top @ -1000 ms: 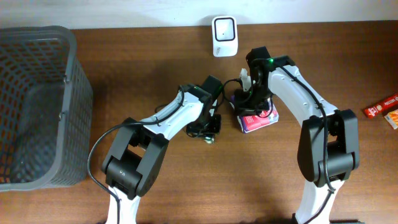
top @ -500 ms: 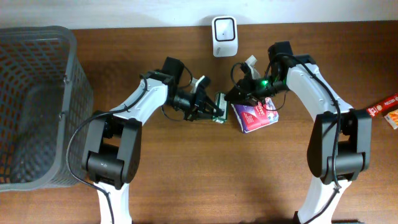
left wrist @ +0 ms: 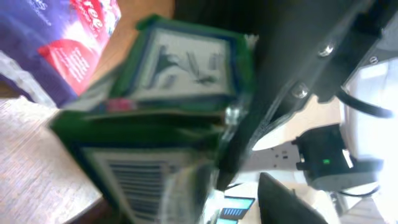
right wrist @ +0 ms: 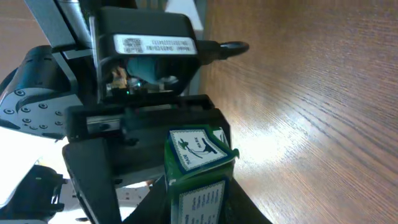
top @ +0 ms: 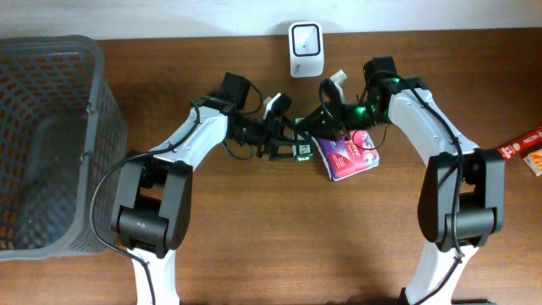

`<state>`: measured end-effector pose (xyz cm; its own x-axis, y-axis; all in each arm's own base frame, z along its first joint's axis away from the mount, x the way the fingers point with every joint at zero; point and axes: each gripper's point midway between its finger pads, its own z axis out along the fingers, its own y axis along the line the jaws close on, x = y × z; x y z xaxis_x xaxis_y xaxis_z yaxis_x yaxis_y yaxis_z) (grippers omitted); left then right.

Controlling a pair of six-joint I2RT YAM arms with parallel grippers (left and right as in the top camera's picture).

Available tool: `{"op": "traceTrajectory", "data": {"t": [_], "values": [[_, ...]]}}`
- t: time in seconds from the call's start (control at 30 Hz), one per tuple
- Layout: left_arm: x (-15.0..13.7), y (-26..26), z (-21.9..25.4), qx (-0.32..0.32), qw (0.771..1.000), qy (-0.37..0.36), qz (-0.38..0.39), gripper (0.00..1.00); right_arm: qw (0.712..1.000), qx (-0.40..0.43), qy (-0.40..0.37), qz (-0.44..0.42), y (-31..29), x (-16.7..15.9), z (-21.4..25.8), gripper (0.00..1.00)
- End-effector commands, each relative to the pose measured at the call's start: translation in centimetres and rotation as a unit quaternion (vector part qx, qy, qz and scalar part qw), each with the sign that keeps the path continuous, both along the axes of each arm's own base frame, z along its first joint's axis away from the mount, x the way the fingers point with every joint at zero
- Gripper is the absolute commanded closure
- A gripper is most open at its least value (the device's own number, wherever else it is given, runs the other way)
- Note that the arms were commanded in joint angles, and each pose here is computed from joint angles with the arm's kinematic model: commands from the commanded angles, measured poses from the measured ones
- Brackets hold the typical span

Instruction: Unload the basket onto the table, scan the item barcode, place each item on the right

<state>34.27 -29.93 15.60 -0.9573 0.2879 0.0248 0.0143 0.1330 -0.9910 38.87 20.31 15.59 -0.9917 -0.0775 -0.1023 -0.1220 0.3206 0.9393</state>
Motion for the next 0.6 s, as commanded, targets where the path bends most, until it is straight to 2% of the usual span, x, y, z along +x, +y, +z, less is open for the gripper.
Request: {"op": "traceTrajectory", "data": {"t": [0.0,0.07,0.13,0.2,0.27,0.3,0.33,0.37,0.4,0.43,0.57], "values": [[1.0,0.4,-0.6,0.044,0.998,-0.04,0.019,0.38,1.0,-0.006,-0.014,-0.013,0.3,0.8,0.8,0.8],[2.3,1.8,-1.8,0.079,0.995,-0.049,0.046,0.36,0.993,-0.101,-0.02,-0.058,-1.1,2.9,-1.2,0.82],[3.7,4.1,-3.2,0.124,0.988,-0.041,0.079,0.35,0.983,-0.152,-0.052,-0.086,-2.2,5.1,-0.5,0.82],[4.6,7.1,-4.8,0.176,0.978,-0.02,0.113,0.35,0.957,-0.236,-0.105,-0.132,-4.4,8.1,0.6,0.82],[4.6,9.4,-7.3,0.262,0.956,-0.009,0.131,0.33,0.918,-0.311,-0.16,-0.187,-7.0,11.3,1.5,0.83],[4.5,10.1,-8.3,0.298,0.945,-0.01,0.133,0.34,0.902,-0.327,-0.189,-0.211,-7.8,12.8,2.1,0.82],[4.2,11.6,-10.1,0.368,0.92,-0.017,0.135,0.33,0.876,-0.334,-0.222,-0.267,-8.8,15.4,3.4,0.83],[4.1,12.1,-10.8,0.395,0.909,-0.021,0.133,0.28,0.866,-0.323,-0.252,-0.285,-8.6,16.8,4.6,0.83],[3.9,12.7,-11.5,0.428,0.894,-0.031,0.13,0.18,0.855,-0.308,-0.281,-0.309,-8.1,18.3,5.8,0.87],[3.9,12.7,-11.7,0.437,0.89,-0.035,0.128,0.01,0.844,-0.309,-0.289,-0.329,-7.9,19.1,6.1,0.89],[3.9,12.7,-11.9,0.448,0.884,-0.041,0.127,0.01,0.784,-0.354,-0.332,-0.387,-5.7,21.5,5.4,0.85]]}}
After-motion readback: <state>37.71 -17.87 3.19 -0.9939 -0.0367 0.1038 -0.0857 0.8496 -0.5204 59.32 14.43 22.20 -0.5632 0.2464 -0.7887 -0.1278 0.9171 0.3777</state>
